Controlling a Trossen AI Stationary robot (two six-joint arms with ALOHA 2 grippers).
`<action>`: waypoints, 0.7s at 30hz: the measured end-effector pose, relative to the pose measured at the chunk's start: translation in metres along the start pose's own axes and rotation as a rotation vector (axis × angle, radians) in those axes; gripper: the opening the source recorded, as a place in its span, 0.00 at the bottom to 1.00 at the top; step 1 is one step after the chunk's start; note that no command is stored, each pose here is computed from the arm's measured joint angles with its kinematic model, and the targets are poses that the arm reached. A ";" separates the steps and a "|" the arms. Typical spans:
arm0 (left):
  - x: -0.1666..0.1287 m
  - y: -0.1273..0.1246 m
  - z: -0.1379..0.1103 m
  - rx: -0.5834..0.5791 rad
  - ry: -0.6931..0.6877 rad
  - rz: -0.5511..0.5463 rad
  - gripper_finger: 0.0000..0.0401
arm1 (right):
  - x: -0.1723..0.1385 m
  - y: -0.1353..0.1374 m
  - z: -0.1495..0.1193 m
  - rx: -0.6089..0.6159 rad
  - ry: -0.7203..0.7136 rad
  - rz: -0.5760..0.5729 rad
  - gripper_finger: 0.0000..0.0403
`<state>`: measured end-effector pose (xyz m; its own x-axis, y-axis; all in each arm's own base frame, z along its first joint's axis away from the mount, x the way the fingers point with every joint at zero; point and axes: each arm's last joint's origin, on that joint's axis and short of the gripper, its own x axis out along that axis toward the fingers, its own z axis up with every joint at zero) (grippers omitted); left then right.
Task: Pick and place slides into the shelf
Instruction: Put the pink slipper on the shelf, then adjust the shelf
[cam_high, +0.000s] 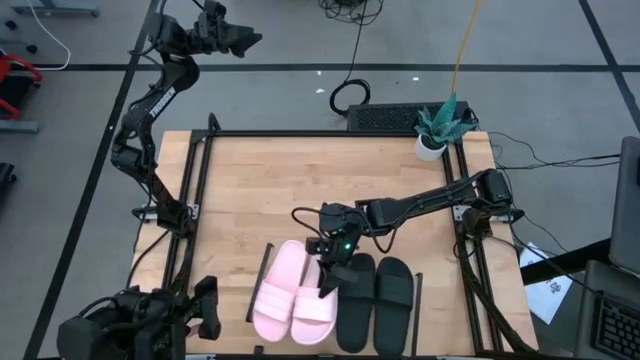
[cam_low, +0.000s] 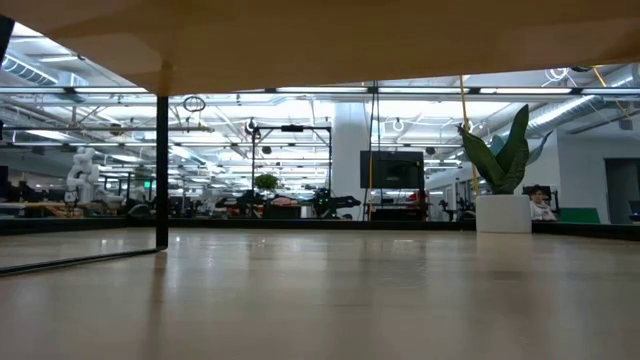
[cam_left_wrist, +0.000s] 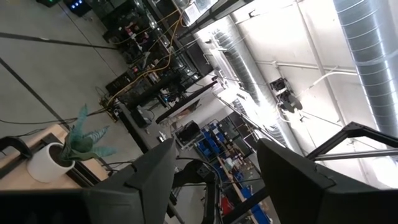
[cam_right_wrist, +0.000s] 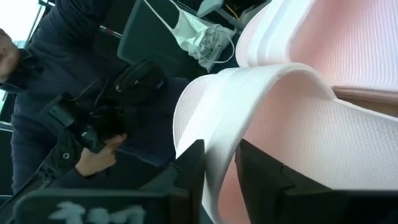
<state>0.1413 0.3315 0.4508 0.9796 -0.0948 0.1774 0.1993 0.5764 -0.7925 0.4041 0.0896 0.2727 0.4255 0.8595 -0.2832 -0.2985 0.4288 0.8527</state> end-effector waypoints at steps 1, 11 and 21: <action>0.000 0.000 0.000 0.000 0.000 0.000 0.57 | 0.000 0.000 0.000 -0.001 -0.003 0.000 0.21; 0.004 0.000 -0.001 -0.002 0.009 -0.006 0.57 | 0.002 0.002 0.003 -0.007 -0.038 -0.002 0.34; 0.005 0.000 -0.002 -0.006 0.013 -0.009 0.57 | 0.003 0.003 0.003 -0.023 -0.043 0.008 0.40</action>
<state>0.1464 0.3292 0.4508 0.9780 -0.1110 0.1768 0.2083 0.5709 -0.7941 0.4070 0.0930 0.2758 0.4593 0.8505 -0.2563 -0.3212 0.4281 0.8447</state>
